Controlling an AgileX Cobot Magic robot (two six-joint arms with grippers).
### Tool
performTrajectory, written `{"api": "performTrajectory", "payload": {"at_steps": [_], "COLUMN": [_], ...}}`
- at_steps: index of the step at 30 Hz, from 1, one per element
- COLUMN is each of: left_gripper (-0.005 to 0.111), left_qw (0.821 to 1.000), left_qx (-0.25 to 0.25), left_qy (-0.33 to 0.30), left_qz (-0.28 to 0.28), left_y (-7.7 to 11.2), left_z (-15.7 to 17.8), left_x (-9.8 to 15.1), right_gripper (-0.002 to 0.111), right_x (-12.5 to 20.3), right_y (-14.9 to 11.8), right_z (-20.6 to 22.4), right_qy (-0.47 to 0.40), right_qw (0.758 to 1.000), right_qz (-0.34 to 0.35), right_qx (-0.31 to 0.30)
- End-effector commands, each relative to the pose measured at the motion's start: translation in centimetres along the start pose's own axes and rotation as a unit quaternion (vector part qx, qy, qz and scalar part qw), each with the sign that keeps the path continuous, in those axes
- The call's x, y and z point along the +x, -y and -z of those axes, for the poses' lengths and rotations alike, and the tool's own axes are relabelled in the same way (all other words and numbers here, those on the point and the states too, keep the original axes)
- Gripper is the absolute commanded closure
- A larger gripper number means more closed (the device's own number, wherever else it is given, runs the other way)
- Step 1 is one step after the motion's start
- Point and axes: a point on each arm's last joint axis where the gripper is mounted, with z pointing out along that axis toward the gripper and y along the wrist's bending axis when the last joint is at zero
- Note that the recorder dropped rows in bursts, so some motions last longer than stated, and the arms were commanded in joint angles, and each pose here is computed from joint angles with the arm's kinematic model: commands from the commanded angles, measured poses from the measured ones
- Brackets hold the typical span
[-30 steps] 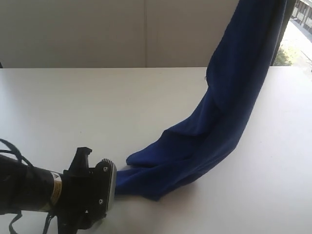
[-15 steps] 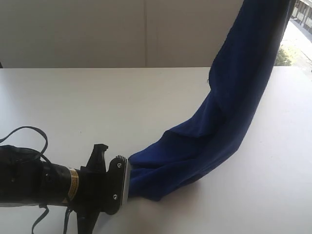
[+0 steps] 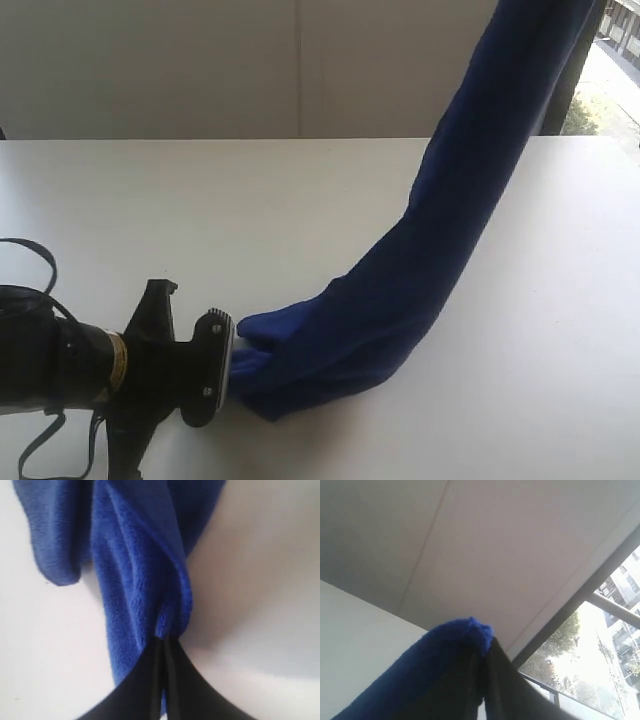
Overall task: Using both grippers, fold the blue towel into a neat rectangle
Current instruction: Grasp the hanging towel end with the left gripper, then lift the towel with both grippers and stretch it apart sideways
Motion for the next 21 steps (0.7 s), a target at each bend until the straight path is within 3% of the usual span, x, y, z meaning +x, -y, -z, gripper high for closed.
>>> {"api": "performTrajectory", "payload": {"at_steps": [1,9,16,21], "left_gripper": [0.107,0.107,0.107,0.107], "left_qw": [0.999,0.989,0.980,0.966], "left_qx": [-0.036,-0.109,-0.164,-0.204], "left_qy": [-0.003,-0.098,-0.113,-0.161], "left_qz": [-0.004,-0.006,-0.008,-0.010], "left_y": [-0.9,-3.8,-5.7,-7.0], "left_z": [2.3,7.1,9.9,12.5], "left_x": [0.0,1.0,0.8,1.3], "right_gripper": [0.108,0.108,0.108,0.108], "right_x": [0.1,0.5,1.5,2.2], "right_y": [0.3,0.7,0.6,1.1], "right_z": [-0.2,-0.3,-0.6,-1.0], "right_qy": [-0.013,-0.035,-0.075,-0.088], "right_qw": [1.000,0.998,0.996,0.991], "right_qz": [0.013,0.032,0.028,0.040], "right_qx": [0.016,0.038,0.048,0.097]}}
